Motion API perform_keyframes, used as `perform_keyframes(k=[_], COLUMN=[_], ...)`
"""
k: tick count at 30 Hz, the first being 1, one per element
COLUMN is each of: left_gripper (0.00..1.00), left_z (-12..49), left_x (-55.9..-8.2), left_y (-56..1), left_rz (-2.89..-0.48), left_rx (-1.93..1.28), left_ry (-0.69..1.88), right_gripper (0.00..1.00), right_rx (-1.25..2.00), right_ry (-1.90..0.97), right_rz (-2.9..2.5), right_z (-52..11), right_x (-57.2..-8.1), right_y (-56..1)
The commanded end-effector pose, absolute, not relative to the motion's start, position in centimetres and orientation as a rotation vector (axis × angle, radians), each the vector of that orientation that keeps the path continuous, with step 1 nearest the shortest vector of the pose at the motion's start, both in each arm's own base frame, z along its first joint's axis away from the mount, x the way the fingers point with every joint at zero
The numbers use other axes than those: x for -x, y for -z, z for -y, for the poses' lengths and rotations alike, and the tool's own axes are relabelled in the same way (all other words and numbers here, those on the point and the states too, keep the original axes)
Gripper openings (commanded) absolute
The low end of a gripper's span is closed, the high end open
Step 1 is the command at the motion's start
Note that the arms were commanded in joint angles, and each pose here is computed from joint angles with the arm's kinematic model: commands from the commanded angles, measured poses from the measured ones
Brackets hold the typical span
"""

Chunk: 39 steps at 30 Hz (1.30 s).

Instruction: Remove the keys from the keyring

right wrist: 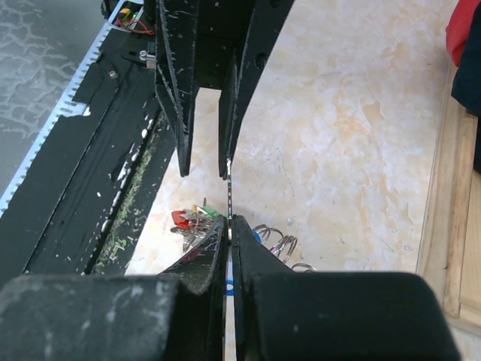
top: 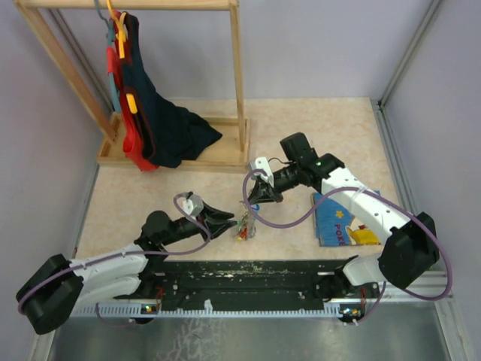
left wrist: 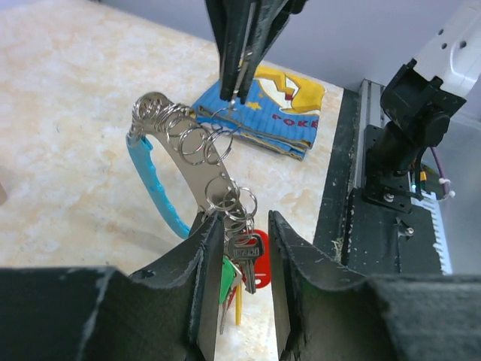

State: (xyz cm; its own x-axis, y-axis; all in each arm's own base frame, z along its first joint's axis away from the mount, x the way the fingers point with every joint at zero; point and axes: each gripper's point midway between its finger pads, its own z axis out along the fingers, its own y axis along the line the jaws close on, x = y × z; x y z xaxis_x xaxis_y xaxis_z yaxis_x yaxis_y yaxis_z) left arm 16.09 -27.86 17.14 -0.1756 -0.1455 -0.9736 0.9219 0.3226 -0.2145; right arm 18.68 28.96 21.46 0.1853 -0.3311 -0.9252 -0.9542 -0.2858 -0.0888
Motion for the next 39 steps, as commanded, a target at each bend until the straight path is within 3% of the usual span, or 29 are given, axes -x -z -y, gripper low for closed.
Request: perform_keyframes(k=[1, 16, 39], left_gripper=[0.37, 0.31, 0.29], left_z=[27.6, 29.7, 30.9], left_x=[-15.5, -18.2, -18.7], left_y=[-20.8, -21.8, -20.9], left_rz=[-1.106, -0.925, -0.925], left_rx=[-0.845, -0.920, -0.977], left_ry=[1.070, 0.948, 1.133], right_gripper=[0.00, 0.00, 0.00], right_rx=[1.712, 1.722, 1.722], right_ry=[-1.090, -1.104, -1.107], right_rz=[-1.060, -1.045, -1.043], right_z=[-29.4, -29.2, -29.1], right_x=[-18.8, -18.6, -18.5], right_y=[-26.1, -25.9, -25.8])
